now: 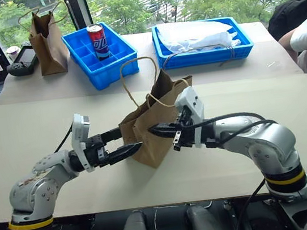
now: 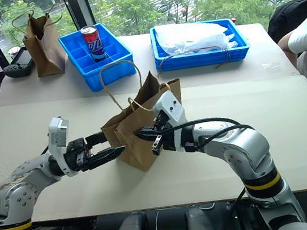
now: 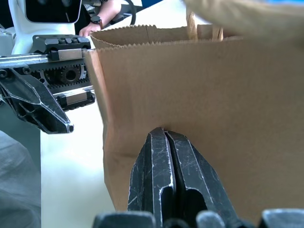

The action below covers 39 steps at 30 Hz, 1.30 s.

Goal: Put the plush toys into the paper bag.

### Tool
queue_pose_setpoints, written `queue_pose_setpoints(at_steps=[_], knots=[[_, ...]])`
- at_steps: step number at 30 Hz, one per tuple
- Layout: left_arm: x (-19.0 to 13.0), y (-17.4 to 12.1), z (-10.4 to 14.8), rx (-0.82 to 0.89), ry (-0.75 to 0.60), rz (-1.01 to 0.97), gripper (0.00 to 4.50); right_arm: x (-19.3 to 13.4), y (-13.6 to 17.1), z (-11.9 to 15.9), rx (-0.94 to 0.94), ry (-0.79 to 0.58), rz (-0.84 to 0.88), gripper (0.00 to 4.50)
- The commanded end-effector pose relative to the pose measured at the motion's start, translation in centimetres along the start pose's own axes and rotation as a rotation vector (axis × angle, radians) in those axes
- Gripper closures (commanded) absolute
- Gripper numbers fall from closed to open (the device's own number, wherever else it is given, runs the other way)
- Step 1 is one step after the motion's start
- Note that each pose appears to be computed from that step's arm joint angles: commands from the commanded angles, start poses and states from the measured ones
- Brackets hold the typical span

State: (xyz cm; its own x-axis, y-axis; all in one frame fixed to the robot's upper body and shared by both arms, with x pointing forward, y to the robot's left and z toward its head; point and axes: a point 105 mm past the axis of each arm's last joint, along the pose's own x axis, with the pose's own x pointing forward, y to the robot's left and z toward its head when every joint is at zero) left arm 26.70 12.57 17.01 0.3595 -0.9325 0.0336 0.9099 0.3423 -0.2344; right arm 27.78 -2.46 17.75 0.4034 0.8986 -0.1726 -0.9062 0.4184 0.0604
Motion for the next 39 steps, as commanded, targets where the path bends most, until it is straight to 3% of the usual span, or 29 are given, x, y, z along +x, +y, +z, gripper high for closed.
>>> queue_pose_setpoints(at_steps=[1, 6, 7, 8, 16, 18, 25, 32, 35, 39], knots=[[0.8, -0.5, 0.4, 0.036, -0.009, -0.004, 0.00, 0.4, 0.2, 1.2, -0.045, -0.047, 0.008, 4.46], [1.4, -0.1, 0.3, 0.038, -0.016, 0.026, 0.00, 0.6, 0.2, 1.2, -0.044, -0.055, 0.000, 4.46], [1.4, 0.1, 0.3, 0.034, -0.015, 0.041, 0.54, 0.6, 0.1, 1.2, -0.045, -0.055, -0.003, 4.50], [1.4, 0.3, 0.1, 0.039, 0.000, 0.051, 0.77, 0.6, 0.0, 1.2, -0.047, -0.055, -0.010, 4.50], [2.0, 0.9, -0.8, 0.084, 0.056, 0.066, 3.90, 0.6, -0.3, 1.6, -0.057, -0.066, -0.029, 4.50], [2.0, 1.0, -0.8, 0.092, 0.061, 0.063, 4.41, 0.5, -0.2, 1.7, -0.060, -0.069, -0.030, 4.50], [1.8, 2.5, 1.0, 0.158, 0.054, 0.055, 4.41, -2.9, 0.1, 2.1, -0.098, -0.018, -0.017, 4.50], [1.2, 3.3, 4.9, 0.295, 0.092, -0.115, 4.41, -12.3, 1.2, -0.6, 0.001, 0.210, 0.017, 4.50], [1.5, 2.1, 6.1, 0.348, 0.132, -0.308, 4.41, -16.8, -0.9, -1.7, 0.035, 0.315, -0.141, 4.50], [1.4, 0.9, 6.4, 0.362, 0.193, -0.484, 4.41, -19.1, -2.2, -1.9, 0.017, 0.353, -0.241, 4.50]])
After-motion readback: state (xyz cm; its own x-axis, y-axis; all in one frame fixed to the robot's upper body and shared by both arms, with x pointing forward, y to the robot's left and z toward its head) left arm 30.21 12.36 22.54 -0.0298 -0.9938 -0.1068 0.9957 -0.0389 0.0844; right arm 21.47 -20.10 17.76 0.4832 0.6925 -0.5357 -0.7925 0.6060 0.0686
